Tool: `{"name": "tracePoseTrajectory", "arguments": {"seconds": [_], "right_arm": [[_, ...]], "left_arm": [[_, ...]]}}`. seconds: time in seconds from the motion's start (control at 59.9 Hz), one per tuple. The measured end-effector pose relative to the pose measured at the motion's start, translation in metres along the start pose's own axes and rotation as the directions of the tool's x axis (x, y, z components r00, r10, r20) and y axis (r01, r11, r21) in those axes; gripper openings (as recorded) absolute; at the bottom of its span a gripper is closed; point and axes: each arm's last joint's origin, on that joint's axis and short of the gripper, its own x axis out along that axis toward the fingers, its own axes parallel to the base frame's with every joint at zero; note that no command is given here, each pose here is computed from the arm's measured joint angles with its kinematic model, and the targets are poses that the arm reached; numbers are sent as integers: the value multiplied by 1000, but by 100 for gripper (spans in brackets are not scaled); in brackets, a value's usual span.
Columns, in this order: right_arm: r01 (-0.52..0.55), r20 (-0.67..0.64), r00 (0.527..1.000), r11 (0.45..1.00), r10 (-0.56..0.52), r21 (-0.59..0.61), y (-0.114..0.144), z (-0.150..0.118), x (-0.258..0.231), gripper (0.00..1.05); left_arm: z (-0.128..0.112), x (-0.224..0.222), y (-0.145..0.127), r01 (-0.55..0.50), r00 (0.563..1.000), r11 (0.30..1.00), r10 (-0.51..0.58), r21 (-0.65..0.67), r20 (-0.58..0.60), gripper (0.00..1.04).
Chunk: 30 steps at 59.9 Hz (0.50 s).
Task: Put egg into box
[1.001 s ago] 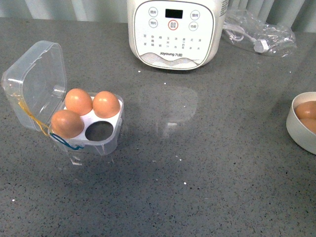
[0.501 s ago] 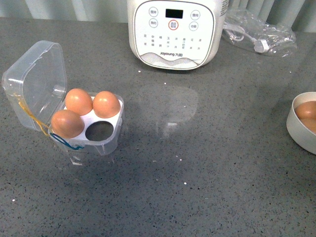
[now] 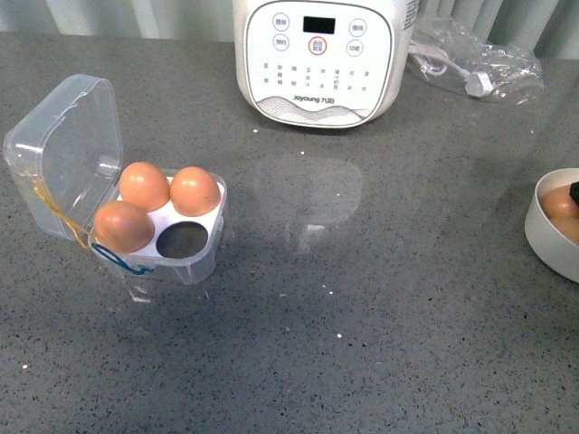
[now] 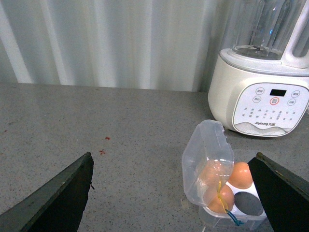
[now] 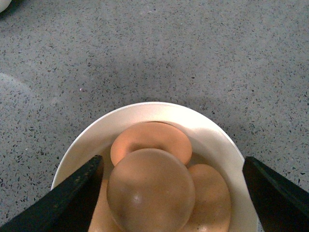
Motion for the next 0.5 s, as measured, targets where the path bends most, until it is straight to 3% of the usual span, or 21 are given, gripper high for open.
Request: {"name": "tracePoseTrajectory", "arguments": {"seconds": [0.234, 0.501], "right_arm": [[-13, 6, 1000, 1000, 13, -10, 1, 2, 2, 45], [-37, 34, 999, 998, 39, -52, 6, 12, -10, 42]], "left_arm": [[0, 0, 0, 0, 1000, 1000, 0, 0, 0, 98], [0, 0, 0, 0, 1000, 1000, 0, 0, 0, 98]]}}
